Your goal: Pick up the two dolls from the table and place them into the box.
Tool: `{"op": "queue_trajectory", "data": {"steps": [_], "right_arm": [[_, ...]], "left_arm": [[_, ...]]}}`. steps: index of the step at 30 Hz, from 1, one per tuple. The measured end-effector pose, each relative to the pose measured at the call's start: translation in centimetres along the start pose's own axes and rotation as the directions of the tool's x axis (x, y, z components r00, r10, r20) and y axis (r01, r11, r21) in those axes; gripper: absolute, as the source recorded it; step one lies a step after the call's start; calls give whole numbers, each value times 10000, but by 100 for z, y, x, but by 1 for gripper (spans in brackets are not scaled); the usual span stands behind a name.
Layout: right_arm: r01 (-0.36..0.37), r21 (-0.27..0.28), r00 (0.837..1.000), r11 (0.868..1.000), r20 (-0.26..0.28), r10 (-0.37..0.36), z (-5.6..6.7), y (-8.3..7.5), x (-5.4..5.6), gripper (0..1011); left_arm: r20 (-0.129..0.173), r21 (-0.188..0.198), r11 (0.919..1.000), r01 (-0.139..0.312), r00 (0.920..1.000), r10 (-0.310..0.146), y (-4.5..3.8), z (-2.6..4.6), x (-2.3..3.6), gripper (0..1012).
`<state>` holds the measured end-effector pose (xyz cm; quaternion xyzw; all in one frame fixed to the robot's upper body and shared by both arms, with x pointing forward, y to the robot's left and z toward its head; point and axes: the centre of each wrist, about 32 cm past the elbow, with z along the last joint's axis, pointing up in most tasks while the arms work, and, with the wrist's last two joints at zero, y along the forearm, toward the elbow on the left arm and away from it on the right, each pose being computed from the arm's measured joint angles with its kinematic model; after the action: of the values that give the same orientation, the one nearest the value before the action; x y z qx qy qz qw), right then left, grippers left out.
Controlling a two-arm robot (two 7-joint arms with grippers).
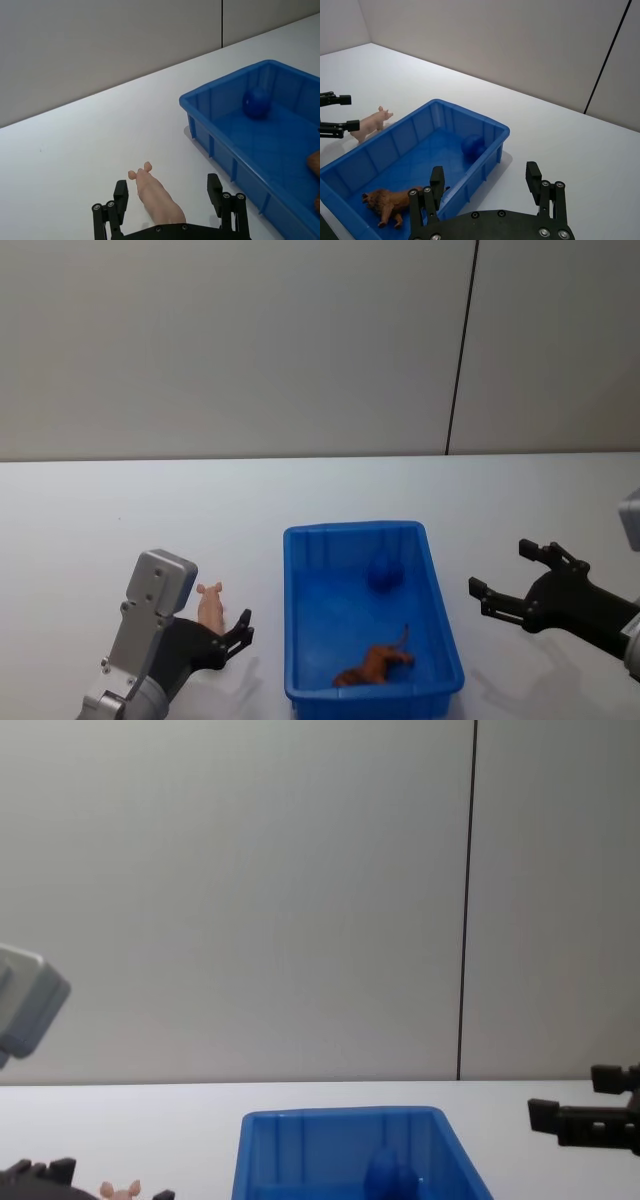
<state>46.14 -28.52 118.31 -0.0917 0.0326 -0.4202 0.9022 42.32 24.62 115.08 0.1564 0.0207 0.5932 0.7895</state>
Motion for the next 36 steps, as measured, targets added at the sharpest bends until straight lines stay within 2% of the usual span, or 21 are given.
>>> {"op": "queue_trajectory", "data": {"steps": [9, 18, 25, 28, 29, 33, 35, 36], "right_arm": [[1, -8, 10000, 10000, -5, -1, -2, -3, 1, 1001], [0, -10, 10000, 10000, -6, 0, -3, -3, 1, 1001], [-1, -11, 10000, 10000, -5, 1, -3, -3, 1, 1001], [0, -11, 10000, 10000, -5, 0, -3, -3, 1, 1001], [-1, -11, 10000, 10000, -5, 1, -3, -3, 0, 1001], [0, -12, 10000, 10000, -5, 0, -3, -3, 1, 1001], [0, -12, 10000, 10000, -5, 0, -3, -3, 1, 1001], [0, -12, 10000, 10000, -5, 0, -3, -3, 1, 1001]], "left_arm": [[-75, 299, 9995, 64, 10000, -61, -143, -109, 43, 1001], [-126, 564, 9983, 108, 9999, -101, -244, -189, 68, 993], [-182, 823, 9966, 101, 9998, -86, -285, -236, 75, 858], [-190, 918, 9957, 93, 9998, -76, -295, -255, 79, 758], [-193, 958, 9954, 89, 9998, -71, -299, -265, 82, 758], [-181, 1028, 9947, 91, 9998, -73, -304, -282, 86, 597], [-175, 1043, 9945, 96, 9998, -78, -305, -287, 88, 564], [-165, 1053, 9944, 100, 9998, -83, -306, -289, 89, 515]]}}
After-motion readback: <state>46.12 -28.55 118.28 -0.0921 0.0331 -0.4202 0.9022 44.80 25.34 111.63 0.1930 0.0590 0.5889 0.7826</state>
